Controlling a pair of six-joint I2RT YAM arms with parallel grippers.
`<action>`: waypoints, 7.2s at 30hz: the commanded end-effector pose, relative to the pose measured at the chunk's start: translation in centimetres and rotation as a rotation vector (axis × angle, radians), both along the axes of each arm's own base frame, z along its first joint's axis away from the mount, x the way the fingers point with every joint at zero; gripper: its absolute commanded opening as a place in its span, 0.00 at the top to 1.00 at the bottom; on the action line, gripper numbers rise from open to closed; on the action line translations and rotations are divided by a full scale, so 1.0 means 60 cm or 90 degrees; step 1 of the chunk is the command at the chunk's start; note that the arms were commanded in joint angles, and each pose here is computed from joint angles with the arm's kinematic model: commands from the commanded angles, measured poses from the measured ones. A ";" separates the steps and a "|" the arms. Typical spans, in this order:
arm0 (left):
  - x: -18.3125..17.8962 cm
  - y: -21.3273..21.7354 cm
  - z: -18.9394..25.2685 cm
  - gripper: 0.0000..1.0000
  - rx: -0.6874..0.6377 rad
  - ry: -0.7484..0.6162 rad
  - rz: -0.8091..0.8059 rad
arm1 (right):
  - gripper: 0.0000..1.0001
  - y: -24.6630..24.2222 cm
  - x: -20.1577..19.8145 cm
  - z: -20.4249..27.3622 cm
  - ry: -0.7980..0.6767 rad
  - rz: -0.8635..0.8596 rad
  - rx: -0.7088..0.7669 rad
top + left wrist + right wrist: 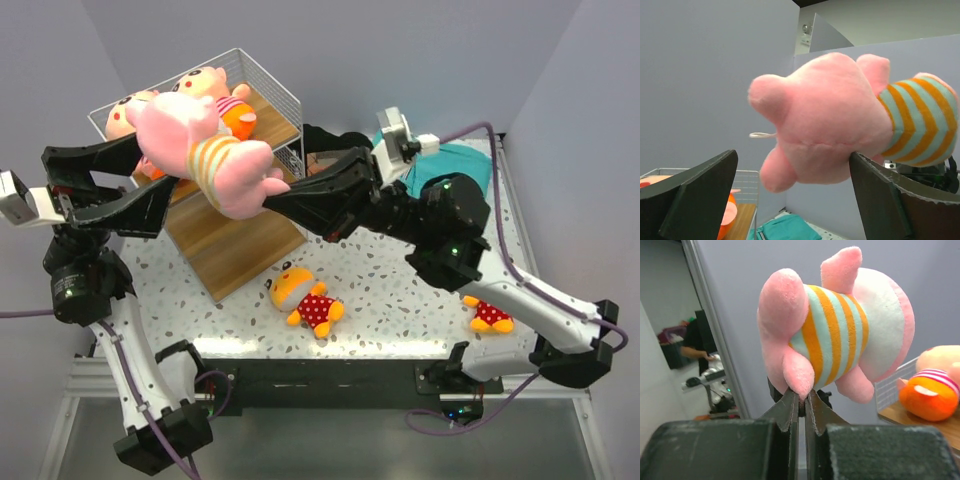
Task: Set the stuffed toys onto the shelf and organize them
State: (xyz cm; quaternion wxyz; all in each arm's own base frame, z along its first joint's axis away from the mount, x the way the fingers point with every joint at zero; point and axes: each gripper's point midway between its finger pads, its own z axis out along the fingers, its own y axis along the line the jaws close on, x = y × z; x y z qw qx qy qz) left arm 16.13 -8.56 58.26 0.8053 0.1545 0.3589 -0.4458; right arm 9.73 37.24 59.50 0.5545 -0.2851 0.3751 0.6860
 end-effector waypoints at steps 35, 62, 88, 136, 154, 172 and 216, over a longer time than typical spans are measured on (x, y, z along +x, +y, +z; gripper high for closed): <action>0.077 0.127 0.063 0.00 -0.060 0.197 0.403 | 1.00 0.013 0.033 -0.279 -0.588 -0.070 -0.434; 0.082 0.326 -0.052 0.00 -0.169 0.376 0.796 | 1.00 0.145 0.152 -0.327 -0.741 -0.249 -0.385; 0.117 0.404 -0.209 0.00 -0.253 0.492 0.883 | 1.00 0.222 0.247 -0.403 -0.685 -0.381 -0.419; 0.144 0.369 -0.584 0.00 -0.268 0.788 0.785 | 0.54 0.048 0.132 -0.439 0.010 -0.237 -0.492; 0.137 0.299 -0.639 0.13 -0.183 0.779 0.666 | 0.43 -0.170 0.160 -0.749 0.610 -0.619 -0.643; 0.115 0.245 -0.049 0.07 -0.077 0.295 0.630 | 0.35 -0.136 0.158 -0.803 0.620 -0.575 -0.658; 0.121 0.099 0.184 0.06 -0.069 0.173 0.212 | 0.26 -0.134 0.200 -0.744 0.512 -0.596 -0.593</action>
